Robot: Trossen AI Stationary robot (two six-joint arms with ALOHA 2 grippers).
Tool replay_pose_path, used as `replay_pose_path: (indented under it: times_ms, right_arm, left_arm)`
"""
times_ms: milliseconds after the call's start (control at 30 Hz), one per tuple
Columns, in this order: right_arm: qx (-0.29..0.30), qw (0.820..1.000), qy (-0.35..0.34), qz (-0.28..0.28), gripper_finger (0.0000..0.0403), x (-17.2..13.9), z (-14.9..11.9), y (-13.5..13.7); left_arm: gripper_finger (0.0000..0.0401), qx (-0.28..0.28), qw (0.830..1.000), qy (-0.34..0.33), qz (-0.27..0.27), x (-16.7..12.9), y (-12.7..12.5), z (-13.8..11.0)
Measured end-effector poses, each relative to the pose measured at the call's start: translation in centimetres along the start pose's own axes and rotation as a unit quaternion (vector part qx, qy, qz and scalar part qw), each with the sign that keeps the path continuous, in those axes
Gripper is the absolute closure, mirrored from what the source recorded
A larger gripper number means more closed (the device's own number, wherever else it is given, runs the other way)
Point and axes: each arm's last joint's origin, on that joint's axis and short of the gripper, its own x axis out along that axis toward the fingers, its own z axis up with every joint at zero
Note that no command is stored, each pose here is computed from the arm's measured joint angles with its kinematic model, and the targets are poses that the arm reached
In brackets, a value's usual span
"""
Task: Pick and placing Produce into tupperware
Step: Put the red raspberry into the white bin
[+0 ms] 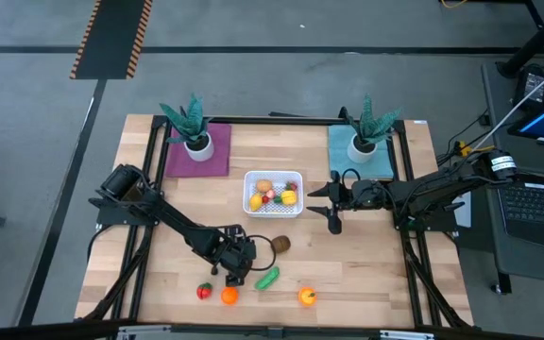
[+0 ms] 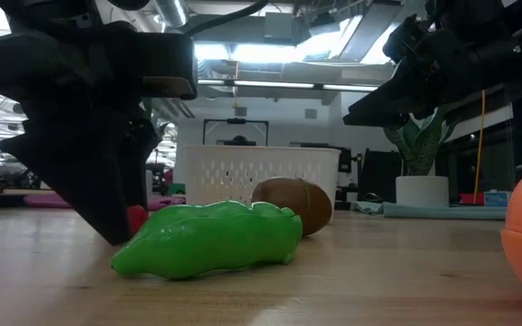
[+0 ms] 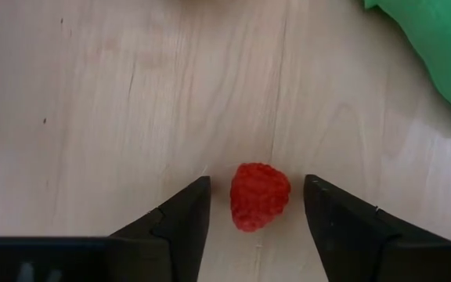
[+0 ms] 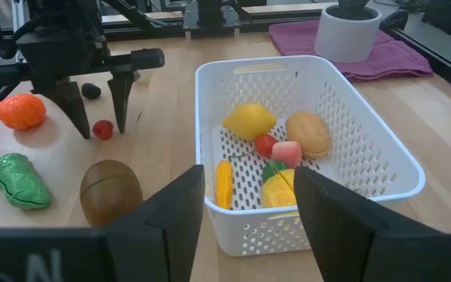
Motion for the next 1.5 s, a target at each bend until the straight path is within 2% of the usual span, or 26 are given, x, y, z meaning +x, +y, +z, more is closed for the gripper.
replay_pose_path:
  times_ms: [433,833,1100,1500]
  right_arm:
    - [0.001,1.000,0.000,0.000,0.0203,0.0,0.0,0.0]
    - [0.001,1.000,0.003,0.000,0.0203,0.0,-0.1,0.0]
    - [0.000,1.000,0.007,0.002,0.0203,0.0,-0.1,0.0]
    - [-0.002,1.000,0.011,0.002,0.0203,0.0,-0.2,0.0]
  left_arm:
    - [0.0318,-0.006,1.000,0.000,0.004,0.0,0.4,0.2]
    - [0.0320,-0.009,1.000,0.027,-0.012,-1.4,1.0,0.2]
    - [0.0320,-0.020,1.000,0.014,-0.009,-5.3,2.7,0.9]
    - [0.0322,-0.001,0.999,-0.036,0.037,-11.1,5.1,0.5]
